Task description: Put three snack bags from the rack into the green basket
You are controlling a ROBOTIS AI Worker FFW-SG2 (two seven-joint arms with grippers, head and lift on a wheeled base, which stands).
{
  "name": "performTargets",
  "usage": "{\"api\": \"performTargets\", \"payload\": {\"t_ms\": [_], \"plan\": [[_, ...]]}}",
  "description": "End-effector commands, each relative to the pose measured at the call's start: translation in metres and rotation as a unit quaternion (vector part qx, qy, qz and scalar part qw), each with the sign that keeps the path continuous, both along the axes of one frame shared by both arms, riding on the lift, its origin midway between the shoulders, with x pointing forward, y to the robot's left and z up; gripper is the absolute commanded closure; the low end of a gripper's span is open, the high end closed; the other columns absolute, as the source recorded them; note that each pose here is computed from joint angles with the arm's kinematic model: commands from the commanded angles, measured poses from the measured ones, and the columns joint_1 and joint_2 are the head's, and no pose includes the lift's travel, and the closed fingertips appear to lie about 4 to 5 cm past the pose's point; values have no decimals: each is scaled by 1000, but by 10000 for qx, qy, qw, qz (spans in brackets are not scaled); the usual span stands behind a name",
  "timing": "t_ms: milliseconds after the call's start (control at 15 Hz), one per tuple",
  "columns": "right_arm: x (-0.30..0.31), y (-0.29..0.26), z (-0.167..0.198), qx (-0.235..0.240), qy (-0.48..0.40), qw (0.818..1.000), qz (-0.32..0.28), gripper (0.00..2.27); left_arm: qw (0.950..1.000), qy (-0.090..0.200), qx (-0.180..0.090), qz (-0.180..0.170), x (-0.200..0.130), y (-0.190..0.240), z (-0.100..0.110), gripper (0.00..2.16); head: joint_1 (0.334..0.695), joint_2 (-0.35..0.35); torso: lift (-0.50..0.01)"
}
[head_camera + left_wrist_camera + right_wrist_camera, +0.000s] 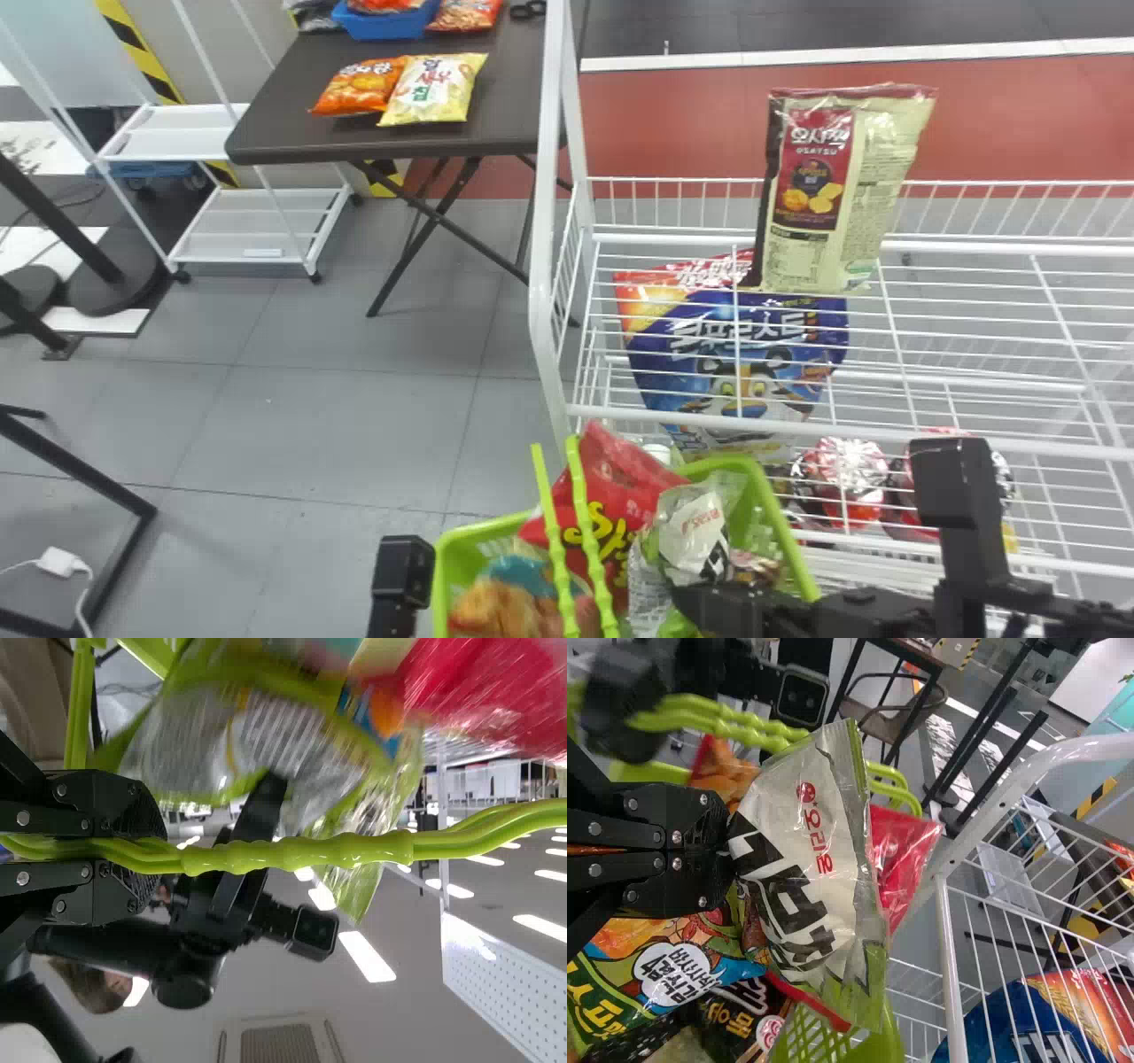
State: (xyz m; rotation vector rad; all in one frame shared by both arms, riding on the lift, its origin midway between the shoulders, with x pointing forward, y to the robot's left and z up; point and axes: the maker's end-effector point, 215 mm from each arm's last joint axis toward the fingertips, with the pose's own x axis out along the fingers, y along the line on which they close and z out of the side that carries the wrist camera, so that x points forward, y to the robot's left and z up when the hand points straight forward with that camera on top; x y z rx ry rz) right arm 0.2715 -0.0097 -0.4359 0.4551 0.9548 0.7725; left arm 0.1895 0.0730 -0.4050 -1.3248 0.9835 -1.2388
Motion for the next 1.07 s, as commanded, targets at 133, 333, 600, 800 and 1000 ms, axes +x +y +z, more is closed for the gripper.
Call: {"api": "performTargets", "payload": {"t_ms": [133,333,600,800,1000], "plan": [[17,29,-31,-150,-240,9994,180,2256,9995,79,-302,-90,-5,-5,13,2148,695,186,0],[-2,40,-42,-233,-101,9982,550,235,9995,68,-297,-67,-5,-4,13,2148,695,226,0],[-22,10,-7,21,292,9981,541,26,9996,82,-260,2,-3,2,11,2148,695,271,0],[-5,-36,32,477,191,9987,59,29,9997,83,-228,40,-1,6,10,2148,695,203,0],[60,-100,46,213,-746,9925,-944,29,9997,105,-220,46,-2,7,8,2148,695,88,0]]}}
